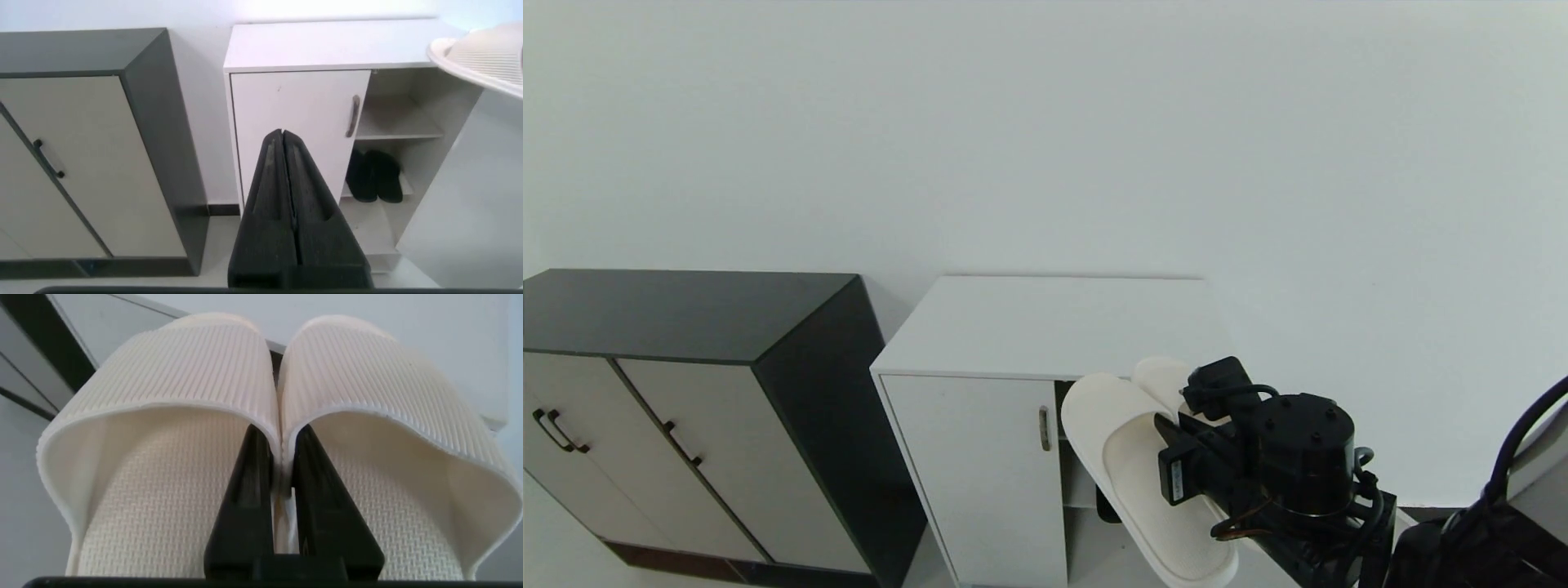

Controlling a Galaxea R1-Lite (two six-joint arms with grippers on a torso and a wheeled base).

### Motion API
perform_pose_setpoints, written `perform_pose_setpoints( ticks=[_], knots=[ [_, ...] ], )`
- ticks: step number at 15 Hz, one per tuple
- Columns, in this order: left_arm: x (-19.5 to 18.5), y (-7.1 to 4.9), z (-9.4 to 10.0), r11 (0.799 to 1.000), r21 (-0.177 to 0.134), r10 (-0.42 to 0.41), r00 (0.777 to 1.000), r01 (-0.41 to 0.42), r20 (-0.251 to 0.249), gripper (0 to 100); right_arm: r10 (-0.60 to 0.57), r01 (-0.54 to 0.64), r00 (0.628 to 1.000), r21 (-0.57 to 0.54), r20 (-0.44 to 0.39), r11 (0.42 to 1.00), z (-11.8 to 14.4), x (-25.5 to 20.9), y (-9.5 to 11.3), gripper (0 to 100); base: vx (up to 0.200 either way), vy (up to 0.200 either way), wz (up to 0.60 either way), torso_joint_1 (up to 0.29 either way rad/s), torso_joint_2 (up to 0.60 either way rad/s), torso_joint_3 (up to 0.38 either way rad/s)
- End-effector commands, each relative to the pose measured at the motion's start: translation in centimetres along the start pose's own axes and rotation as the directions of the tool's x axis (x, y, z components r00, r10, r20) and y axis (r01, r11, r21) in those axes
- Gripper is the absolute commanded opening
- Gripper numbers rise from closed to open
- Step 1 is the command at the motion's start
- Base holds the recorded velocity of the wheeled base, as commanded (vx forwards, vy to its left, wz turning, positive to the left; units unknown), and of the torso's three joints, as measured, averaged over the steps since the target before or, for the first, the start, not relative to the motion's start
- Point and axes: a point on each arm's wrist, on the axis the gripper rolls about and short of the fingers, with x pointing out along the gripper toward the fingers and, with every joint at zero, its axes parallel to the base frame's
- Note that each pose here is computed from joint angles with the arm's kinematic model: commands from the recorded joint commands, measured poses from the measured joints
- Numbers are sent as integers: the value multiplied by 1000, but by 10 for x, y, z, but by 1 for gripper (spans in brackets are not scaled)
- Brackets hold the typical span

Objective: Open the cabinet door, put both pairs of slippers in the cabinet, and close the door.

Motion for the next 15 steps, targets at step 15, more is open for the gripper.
perform_pose_setpoints(
  ticks=[15],
  knots=[
    [0, 0, 0, 1000, 0, 2, 1000, -2, -1, 0, 20, -19, 999, -27, 25, 999, -14, -14, -4, 0, 0, 0, 0, -12, 24, 16]
  ],
)
